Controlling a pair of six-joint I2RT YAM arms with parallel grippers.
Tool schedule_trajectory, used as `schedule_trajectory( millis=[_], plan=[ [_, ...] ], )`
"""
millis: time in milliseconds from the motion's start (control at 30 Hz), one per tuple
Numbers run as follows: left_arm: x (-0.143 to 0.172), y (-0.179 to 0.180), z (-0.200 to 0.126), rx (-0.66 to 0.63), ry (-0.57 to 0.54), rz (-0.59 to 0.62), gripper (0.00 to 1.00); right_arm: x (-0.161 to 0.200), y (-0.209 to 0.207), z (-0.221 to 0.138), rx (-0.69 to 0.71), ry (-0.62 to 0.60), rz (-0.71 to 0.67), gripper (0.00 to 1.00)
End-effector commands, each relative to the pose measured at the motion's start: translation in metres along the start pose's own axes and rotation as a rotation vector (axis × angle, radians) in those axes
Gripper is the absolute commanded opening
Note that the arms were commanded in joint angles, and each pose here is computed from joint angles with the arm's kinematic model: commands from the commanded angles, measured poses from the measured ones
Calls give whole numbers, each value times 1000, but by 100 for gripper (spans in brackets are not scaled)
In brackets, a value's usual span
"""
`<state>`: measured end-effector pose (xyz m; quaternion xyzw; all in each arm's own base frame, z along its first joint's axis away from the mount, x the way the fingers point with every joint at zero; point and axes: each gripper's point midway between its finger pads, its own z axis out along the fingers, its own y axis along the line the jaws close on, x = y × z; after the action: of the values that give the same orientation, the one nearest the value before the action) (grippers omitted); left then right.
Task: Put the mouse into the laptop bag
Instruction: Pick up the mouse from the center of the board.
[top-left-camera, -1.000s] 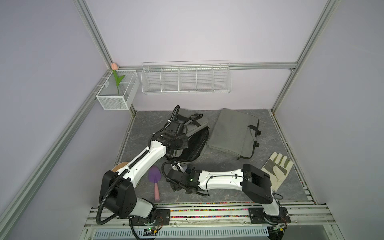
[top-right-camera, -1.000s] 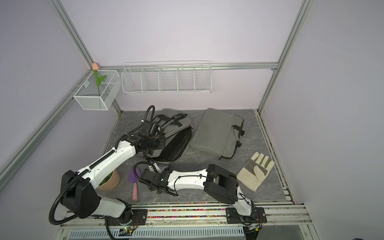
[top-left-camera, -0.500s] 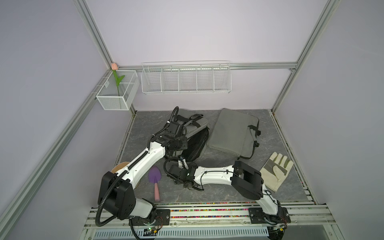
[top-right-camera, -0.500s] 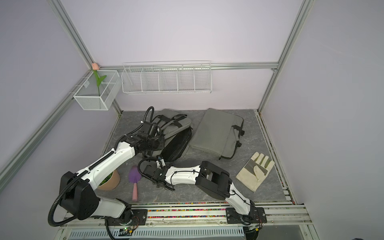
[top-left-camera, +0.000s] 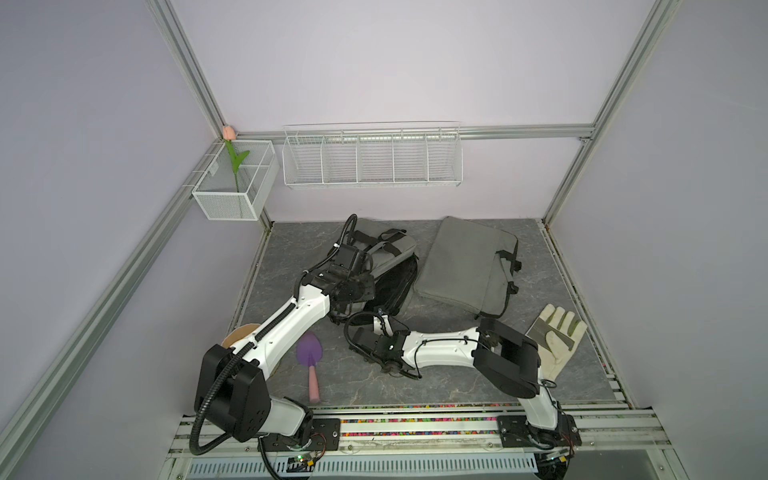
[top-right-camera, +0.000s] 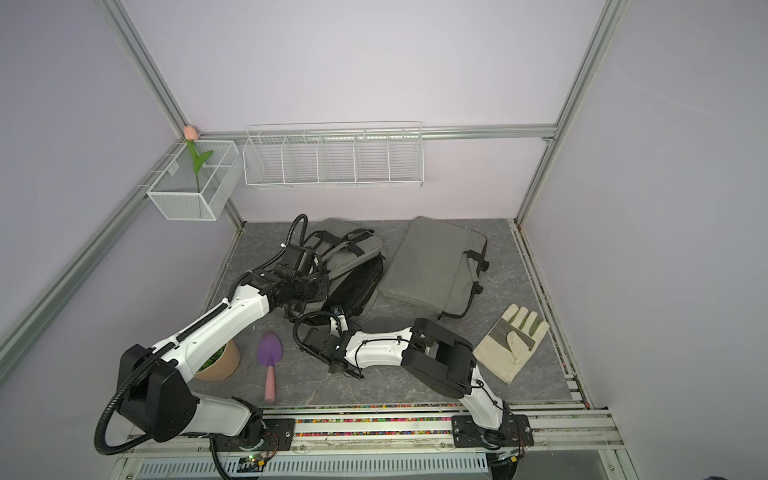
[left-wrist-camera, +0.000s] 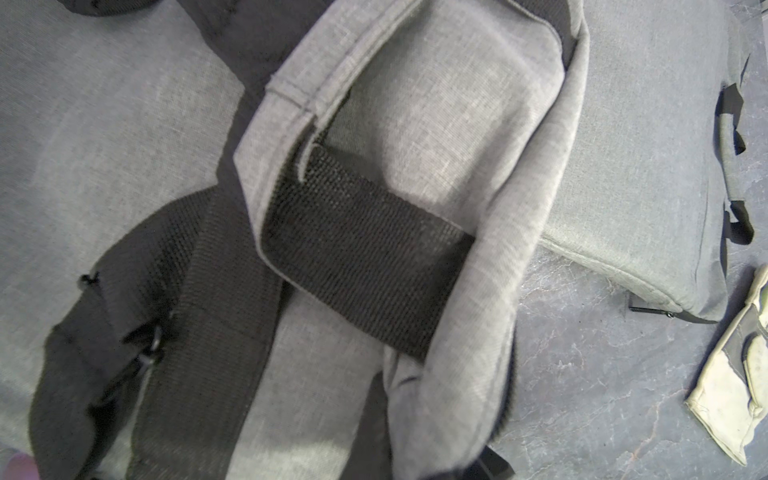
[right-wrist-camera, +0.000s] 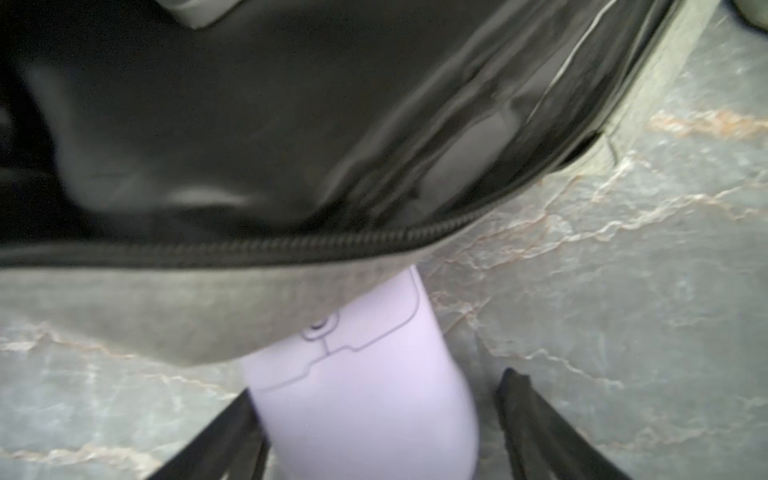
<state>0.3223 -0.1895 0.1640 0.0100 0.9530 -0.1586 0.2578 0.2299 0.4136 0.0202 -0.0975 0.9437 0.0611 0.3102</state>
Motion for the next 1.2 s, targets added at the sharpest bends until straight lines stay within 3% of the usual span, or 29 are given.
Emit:
schedule_trajectory(
  millis=[0, 200, 433, 867, 1167],
  plan=[
    [-6, -7, -12, 41, -38, -17, 0, 20, -18, 9, 38, 61, -57, 72],
    [-6, -6, -13, 41, -36, -16, 0, 20, -7, 14, -37, 67, -165, 56],
    [-4, -4, -14, 35, -33, -19, 0, 22, -12, 4, -67, 70, -215, 44],
    [-6, -2, -14, 27, -31, -11, 0, 29, -42, -53, -121, 51, -235, 38],
    [1, -1, -10, 23, 2, -12, 0, -15, -55, -106, -157, -77, -240, 37]
  ],
)
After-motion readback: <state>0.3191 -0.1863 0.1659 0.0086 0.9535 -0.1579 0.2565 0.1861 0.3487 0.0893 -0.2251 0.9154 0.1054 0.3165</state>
